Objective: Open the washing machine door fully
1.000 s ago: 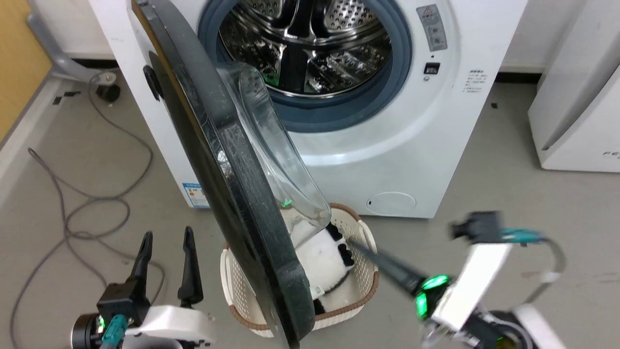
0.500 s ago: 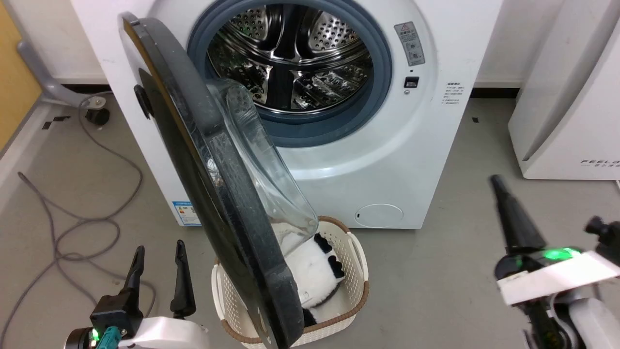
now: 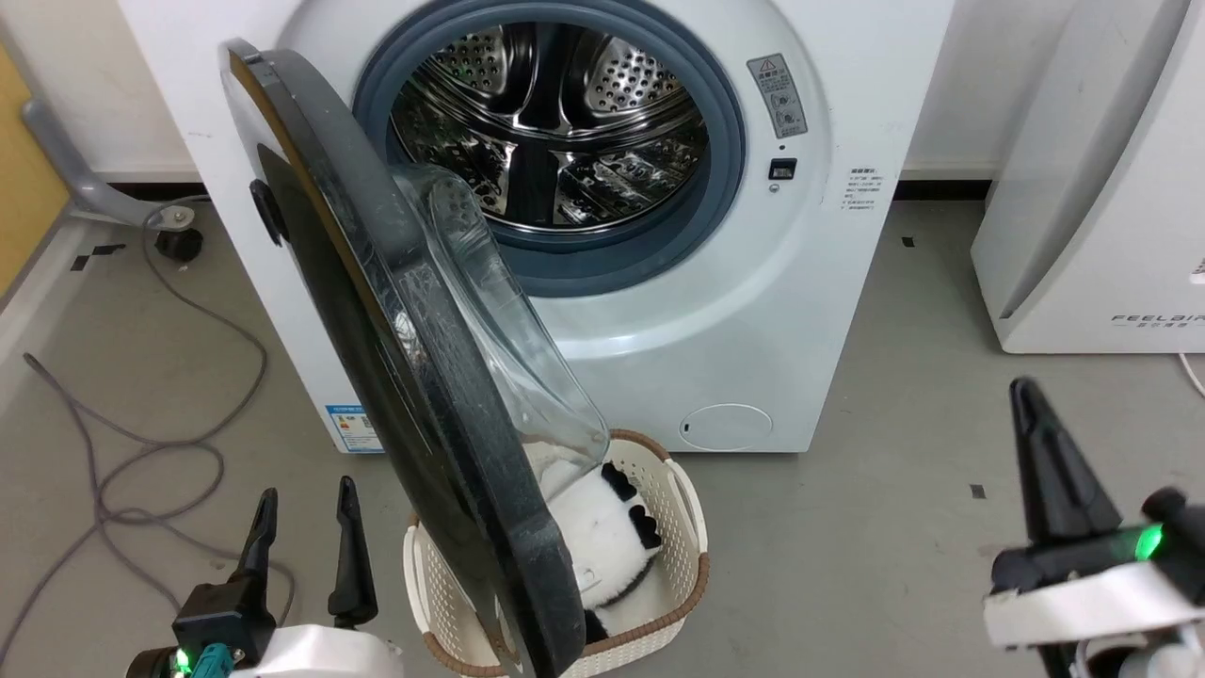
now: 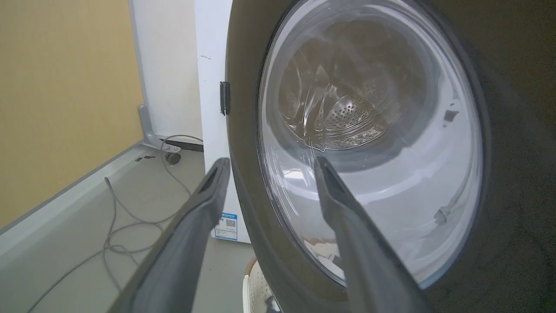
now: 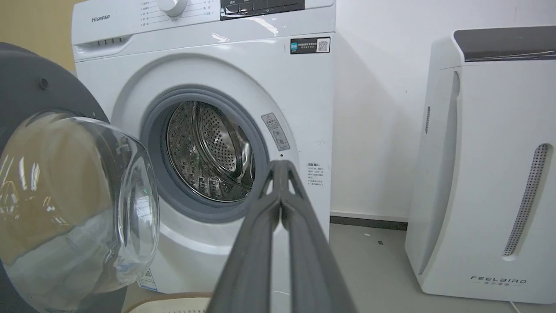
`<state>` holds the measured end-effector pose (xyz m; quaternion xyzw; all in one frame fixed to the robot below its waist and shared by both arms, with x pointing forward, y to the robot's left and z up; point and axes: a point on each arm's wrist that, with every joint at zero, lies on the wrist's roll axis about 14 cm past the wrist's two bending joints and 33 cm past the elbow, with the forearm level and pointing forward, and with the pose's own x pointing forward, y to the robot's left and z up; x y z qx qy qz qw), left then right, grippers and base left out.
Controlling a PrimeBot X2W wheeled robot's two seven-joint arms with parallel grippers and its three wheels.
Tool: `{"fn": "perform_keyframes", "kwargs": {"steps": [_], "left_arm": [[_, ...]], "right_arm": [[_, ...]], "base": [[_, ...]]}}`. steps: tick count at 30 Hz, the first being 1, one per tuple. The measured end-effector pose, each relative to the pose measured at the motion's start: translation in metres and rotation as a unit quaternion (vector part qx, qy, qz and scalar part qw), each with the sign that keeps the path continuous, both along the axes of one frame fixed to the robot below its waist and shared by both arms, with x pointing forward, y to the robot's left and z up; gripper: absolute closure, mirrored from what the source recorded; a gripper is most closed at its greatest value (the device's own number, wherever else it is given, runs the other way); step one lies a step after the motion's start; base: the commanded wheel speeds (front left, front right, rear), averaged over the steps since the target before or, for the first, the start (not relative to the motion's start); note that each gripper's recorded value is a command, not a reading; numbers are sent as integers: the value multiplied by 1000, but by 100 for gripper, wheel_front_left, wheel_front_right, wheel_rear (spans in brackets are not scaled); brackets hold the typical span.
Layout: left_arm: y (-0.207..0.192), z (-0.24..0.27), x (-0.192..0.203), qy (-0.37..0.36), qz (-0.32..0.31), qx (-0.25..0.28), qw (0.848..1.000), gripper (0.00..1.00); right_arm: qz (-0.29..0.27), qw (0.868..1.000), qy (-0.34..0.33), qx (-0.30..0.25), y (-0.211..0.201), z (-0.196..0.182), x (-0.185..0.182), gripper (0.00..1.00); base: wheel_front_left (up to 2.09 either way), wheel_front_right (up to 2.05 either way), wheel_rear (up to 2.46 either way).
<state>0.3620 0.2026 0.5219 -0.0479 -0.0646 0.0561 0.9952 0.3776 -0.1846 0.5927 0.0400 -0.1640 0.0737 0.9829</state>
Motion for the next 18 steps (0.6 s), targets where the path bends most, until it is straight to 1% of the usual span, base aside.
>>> {"fn": "perform_keyframes", "kwargs": {"steps": [2,4,7,9,13,17,18], "left_arm": [[0,0,0,-1,0,0,1000,0],[0,1,0,-1,-1,1,1000,0],[-1,1,-1,-1,-2,3,1000,0],[-1,0,-1,-1,-3,3,1000,0],[-2,0,-1,0,-4,3,1000,0],[-2,-1,-2,1,-5,3,1000,0],[-2,-1,-2,1,-5,3,1000,0]], "right_arm": [[-6,1000,6,-2,2,-6,-5,100],[-9,1000,16,-21,5,-14,-9,100],[-11,999,35,-20,10,-28,-16,100],[-15,998,58,-5,14,-43,-23,100],[-15,997,73,18,16,-53,-27,100],[-12,996,83,22,19,-59,-29,100],[-11,996,83,25,20,-59,-29,94]], "base": [[0,0,0],[0,0,0],[0,0,0],[0,0,0],[0,0,0],[0,0,0],[0,0,0]]}}
